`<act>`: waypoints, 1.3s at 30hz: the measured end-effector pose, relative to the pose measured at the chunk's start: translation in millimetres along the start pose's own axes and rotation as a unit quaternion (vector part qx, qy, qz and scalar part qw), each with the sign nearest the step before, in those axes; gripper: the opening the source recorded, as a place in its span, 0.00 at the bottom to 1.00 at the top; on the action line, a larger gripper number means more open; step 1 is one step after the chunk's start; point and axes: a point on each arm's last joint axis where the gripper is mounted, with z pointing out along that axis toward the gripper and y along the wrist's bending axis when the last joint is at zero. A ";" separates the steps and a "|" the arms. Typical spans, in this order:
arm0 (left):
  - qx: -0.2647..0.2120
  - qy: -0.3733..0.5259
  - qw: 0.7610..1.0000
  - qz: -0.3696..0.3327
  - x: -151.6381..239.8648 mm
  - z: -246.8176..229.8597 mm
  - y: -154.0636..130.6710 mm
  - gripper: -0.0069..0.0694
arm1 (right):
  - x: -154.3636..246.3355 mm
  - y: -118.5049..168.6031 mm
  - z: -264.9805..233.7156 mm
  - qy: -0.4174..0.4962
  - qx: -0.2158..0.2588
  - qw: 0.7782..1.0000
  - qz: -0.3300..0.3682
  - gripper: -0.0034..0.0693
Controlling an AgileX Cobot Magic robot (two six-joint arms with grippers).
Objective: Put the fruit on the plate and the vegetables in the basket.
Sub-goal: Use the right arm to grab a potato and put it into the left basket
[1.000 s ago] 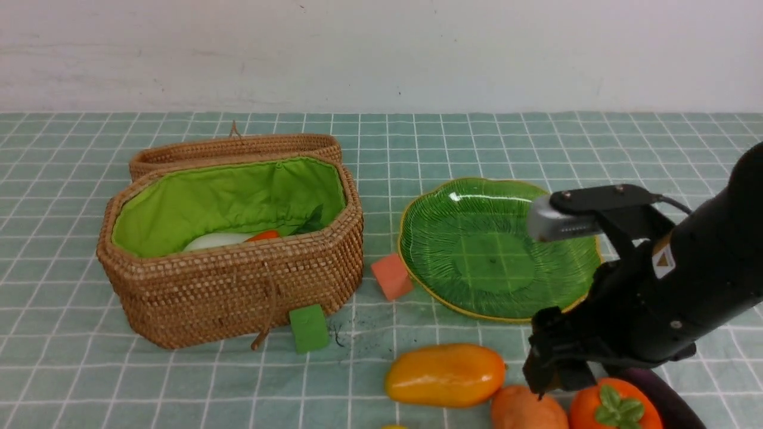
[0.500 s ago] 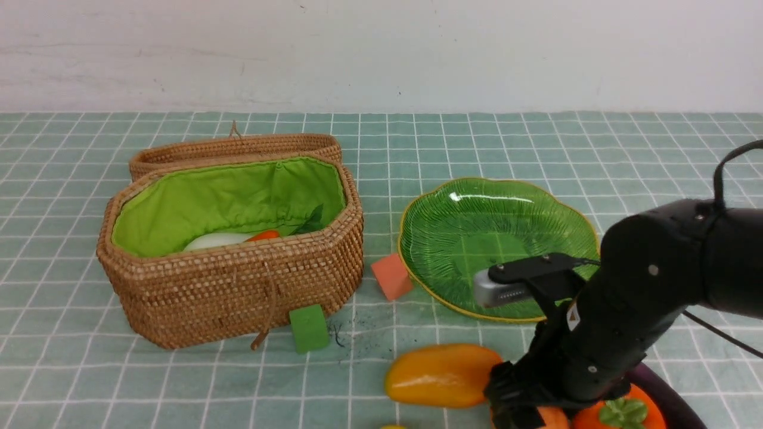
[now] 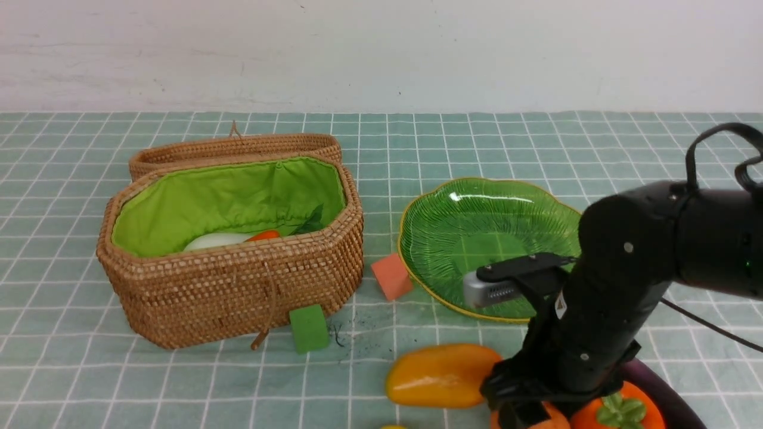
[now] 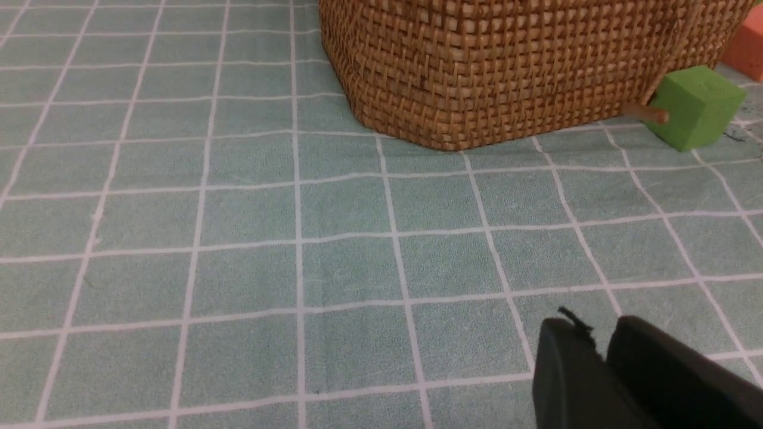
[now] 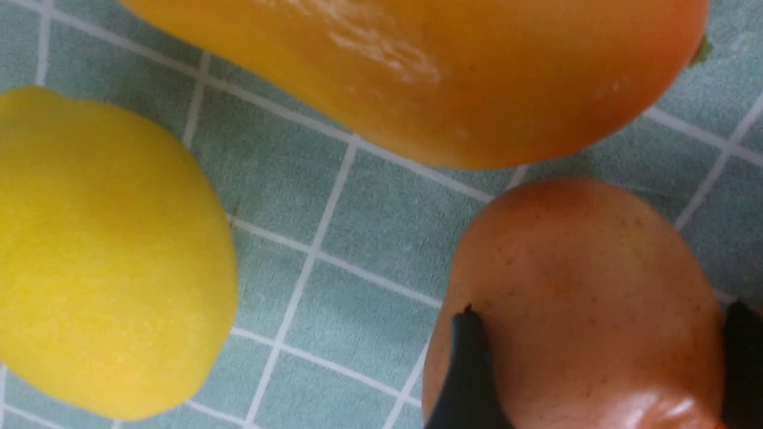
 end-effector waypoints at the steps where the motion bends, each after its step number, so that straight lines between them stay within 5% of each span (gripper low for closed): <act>1: 0.000 0.000 1.000 0.000 0.0 0.0 0.0 0.22 | -0.9 0.7 -3.1 0.003 0.000 1.000 -0.001 0.72; 12: 0.000 0.000 1.000 0.000 0.0 0.0 0.0 0.22 | -7.3 15.2 -75.5 -0.046 -0.017 0.999 -0.016 0.72; 20: 0.000 0.000 1.000 0.000 0.0 0.0 0.0 0.24 | -62.5 46.7 -123.6 -0.187 -0.112 0.974 -0.063 0.72; 29: 0.000 0.000 1.000 0.000 0.0 0.0 0.0 0.24 | -166.2 99.3 -108.4 -0.361 -0.169 0.908 -0.127 0.72; 36: 0.000 0.000 1.000 0.000 0.0 0.0 0.0 0.25 | -198.6 102.9 -69.9 -0.365 -0.165 0.907 -0.128 0.73; 39: 0.000 0.000 1.000 0.000 0.0 0.0 0.0 0.25 | -197.1 103.5 -67.1 -0.350 -0.162 0.911 -0.144 0.89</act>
